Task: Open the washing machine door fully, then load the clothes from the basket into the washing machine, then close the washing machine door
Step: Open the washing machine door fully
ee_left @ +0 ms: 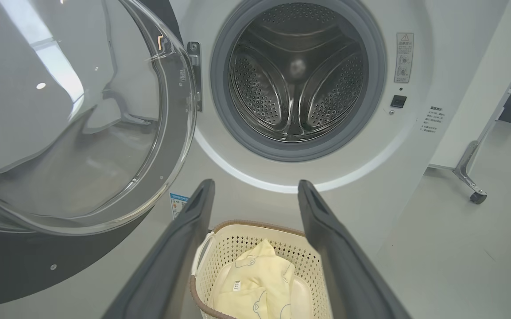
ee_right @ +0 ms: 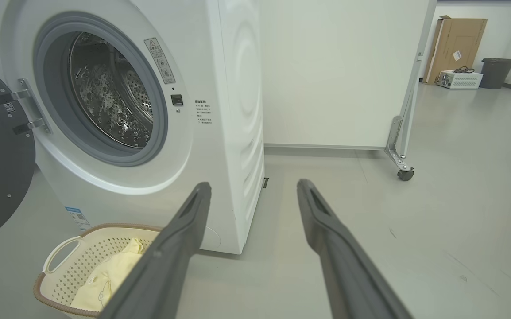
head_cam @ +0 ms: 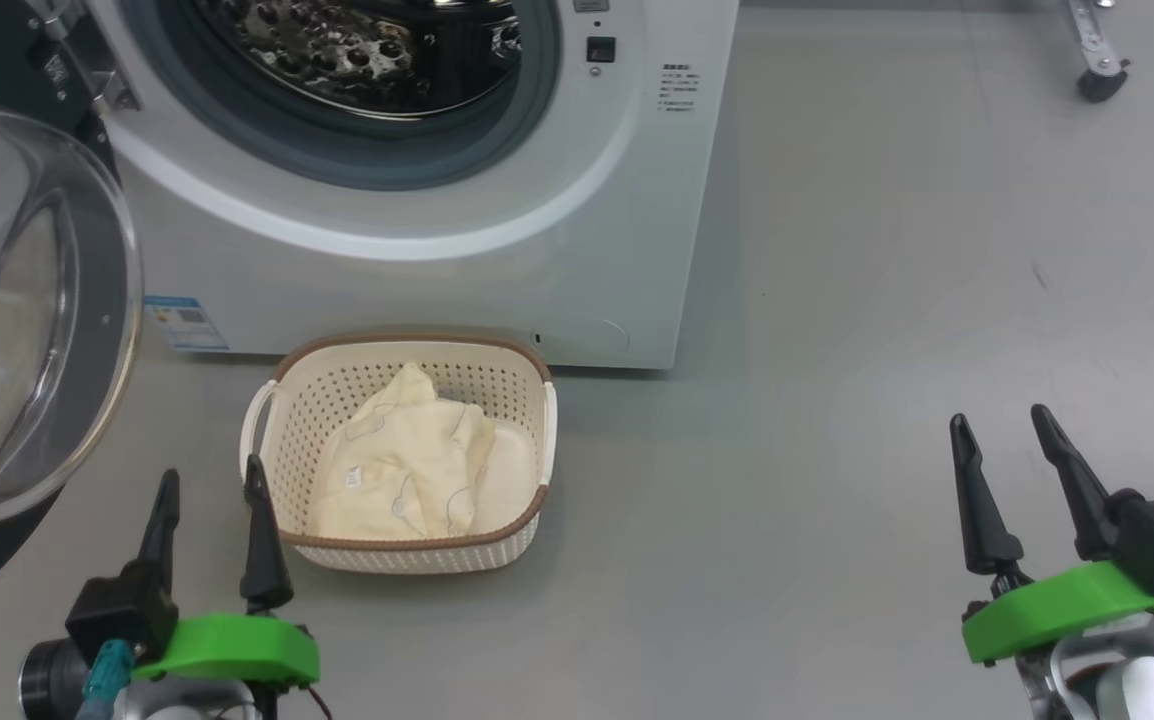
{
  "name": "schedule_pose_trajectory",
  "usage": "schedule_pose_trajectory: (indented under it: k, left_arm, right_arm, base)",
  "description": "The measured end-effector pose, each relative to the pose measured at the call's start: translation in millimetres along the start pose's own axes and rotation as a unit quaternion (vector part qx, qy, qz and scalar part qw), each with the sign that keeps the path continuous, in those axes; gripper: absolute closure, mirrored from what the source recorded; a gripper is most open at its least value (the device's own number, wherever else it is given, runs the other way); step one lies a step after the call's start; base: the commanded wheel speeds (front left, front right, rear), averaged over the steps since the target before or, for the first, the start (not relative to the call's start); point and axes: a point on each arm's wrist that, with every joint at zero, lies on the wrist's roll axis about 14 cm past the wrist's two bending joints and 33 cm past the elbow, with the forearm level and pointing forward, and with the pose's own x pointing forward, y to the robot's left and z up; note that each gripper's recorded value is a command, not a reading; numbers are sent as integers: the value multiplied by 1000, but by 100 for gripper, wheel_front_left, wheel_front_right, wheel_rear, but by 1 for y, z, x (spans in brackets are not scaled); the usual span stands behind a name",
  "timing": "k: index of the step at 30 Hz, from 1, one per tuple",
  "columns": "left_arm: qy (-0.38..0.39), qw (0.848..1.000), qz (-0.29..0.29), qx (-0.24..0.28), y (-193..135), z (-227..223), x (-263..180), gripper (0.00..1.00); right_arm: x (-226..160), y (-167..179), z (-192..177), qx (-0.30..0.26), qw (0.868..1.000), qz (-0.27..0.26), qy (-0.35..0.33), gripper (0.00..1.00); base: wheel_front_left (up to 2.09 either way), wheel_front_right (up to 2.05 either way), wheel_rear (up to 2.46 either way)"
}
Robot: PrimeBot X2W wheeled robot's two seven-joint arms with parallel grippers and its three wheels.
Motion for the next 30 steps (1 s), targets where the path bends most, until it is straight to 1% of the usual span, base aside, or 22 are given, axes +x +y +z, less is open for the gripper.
schedule_pose_trajectory:
  k: [7,15,20,30]
  left_arm:
    - [17,998,-54,9,-39,-13,11,0]
    - [25,996,-87,13,-65,-19,23,0]
    - [24,995,-93,14,-71,-19,25,0]
    - [27,996,-84,22,-69,-21,26,0]
  right_arm:
    - [-13,-10,1,-7,1000,-17,2,0]
    - [-25,-19,2,-12,999,-33,5,0]
    - [-29,-23,3,-16,999,-41,4,0]
    - [-29,-24,3,-16,999,-42,4,0]
  base:
    - [0,0,0]
    - [0,0,0]
    - [0,0,0]
    - [0,0,0]
